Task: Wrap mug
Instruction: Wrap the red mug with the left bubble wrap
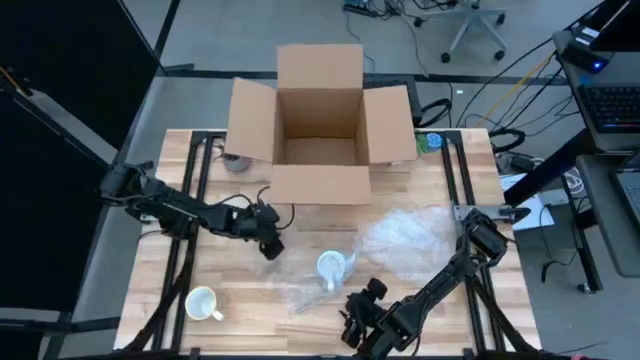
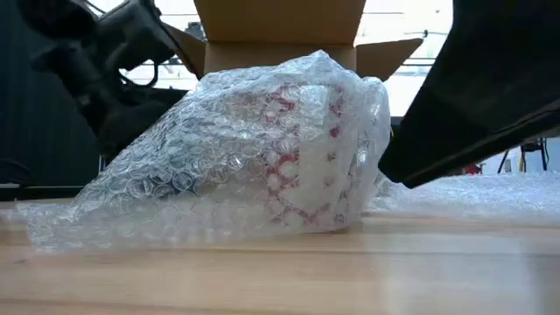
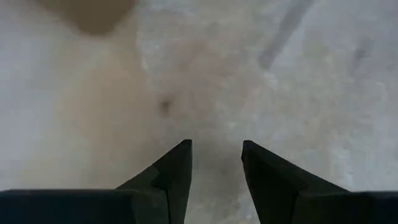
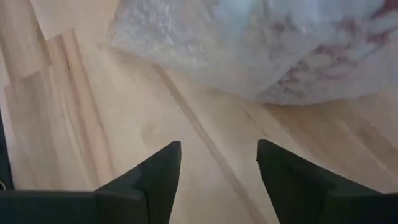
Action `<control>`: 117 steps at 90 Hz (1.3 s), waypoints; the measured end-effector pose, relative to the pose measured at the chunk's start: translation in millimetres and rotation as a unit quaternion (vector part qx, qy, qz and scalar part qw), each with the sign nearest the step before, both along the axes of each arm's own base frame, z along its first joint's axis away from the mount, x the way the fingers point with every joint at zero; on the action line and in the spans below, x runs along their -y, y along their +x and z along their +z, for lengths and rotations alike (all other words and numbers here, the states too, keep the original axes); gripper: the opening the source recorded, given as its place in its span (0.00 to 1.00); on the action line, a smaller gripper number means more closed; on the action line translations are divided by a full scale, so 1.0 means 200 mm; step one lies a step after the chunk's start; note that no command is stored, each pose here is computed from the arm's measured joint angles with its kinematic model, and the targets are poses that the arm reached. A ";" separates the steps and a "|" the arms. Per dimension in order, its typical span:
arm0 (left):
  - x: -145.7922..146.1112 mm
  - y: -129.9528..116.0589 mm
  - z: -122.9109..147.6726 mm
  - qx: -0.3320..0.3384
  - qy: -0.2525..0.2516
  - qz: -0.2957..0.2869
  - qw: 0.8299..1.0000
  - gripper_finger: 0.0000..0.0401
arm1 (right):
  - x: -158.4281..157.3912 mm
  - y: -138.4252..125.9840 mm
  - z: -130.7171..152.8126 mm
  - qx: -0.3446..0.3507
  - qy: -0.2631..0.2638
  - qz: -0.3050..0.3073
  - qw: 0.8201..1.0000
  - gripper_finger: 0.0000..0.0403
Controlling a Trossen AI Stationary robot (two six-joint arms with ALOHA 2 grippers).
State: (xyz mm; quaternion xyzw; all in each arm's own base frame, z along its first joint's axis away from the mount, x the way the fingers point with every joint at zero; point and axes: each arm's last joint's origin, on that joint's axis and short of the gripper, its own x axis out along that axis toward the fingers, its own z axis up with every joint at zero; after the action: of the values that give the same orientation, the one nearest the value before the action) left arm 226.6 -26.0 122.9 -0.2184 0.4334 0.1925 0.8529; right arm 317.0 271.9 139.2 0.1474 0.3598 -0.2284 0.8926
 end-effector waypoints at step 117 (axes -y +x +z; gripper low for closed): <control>0.40 0.35 0.63 0.331 0.067 -0.182 0.923 0.00 | 0.22 0.07 -0.01 -0.090 -0.152 0.023 0.984 0.49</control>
State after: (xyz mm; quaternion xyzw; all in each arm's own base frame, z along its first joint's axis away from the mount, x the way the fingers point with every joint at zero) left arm 296.8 -106.7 248.4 -0.1296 0.1445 -0.0213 0.9807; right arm 330.7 228.6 136.4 -0.0190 0.4027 -0.2722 0.8737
